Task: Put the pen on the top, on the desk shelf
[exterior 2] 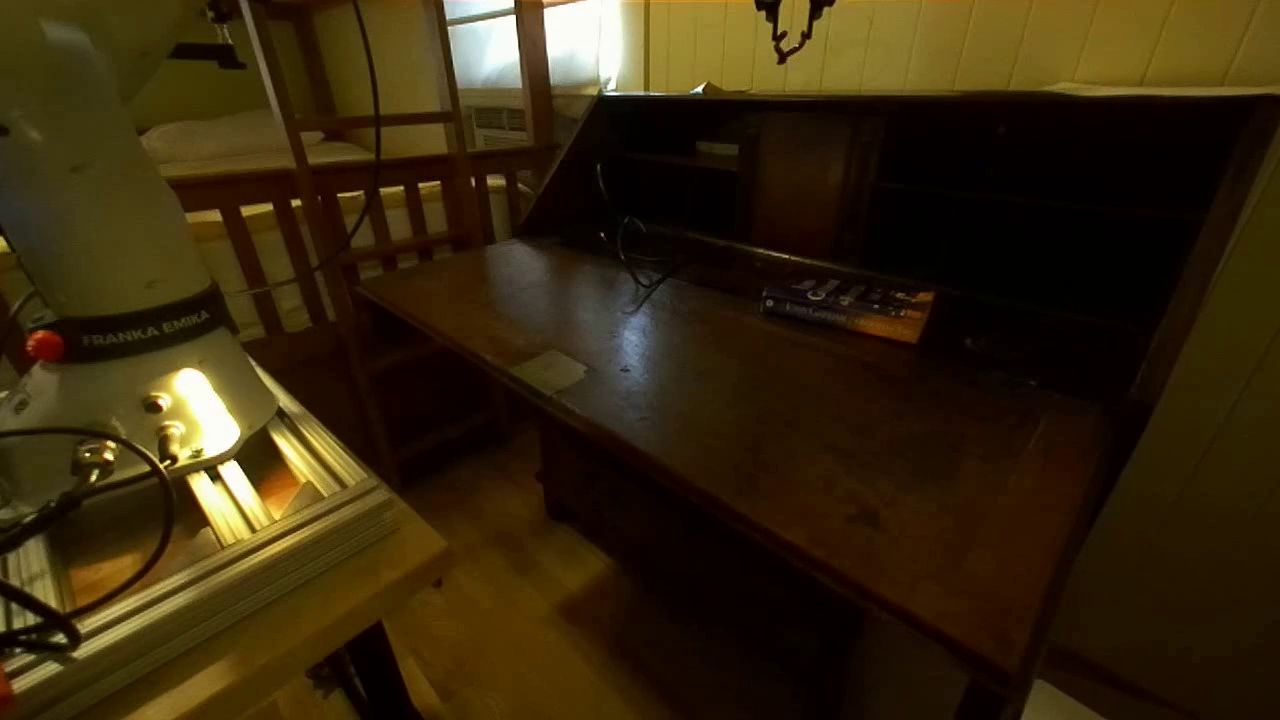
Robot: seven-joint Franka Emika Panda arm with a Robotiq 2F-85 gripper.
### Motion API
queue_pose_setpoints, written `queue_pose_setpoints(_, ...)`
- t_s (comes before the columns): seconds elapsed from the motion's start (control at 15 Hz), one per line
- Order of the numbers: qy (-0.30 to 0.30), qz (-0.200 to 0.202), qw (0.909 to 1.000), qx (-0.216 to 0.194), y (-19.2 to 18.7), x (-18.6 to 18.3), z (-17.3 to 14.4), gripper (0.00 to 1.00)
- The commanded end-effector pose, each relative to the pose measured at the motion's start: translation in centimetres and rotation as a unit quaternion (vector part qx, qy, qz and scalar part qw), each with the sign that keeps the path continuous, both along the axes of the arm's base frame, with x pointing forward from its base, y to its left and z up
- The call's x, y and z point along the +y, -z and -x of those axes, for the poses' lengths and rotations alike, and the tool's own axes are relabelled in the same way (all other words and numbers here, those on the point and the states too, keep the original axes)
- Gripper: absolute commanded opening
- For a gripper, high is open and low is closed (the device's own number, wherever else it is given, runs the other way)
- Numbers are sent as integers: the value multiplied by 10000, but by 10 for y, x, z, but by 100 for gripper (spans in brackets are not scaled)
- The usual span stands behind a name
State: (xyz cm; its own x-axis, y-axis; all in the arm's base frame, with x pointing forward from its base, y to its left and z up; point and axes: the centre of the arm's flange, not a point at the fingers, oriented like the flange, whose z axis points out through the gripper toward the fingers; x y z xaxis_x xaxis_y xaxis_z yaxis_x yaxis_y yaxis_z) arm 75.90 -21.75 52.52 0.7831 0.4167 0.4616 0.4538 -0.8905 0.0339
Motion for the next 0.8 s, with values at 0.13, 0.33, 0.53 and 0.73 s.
queue_pose_setpoints(0.13, 468, -261, 9959, 727, 3, 48, 63, 24)
queue_pose_setpoints(0.33, 716, -297, 9930, 896, -3, 68, 80, 24)
queue_pose_setpoints(0.53, 1437, -187, 9860, 826, -14, 76, 95, 24)
queue_pose_setpoints(0.73, 2110, -162, 9759, 539, -28, 72, 110, 24)
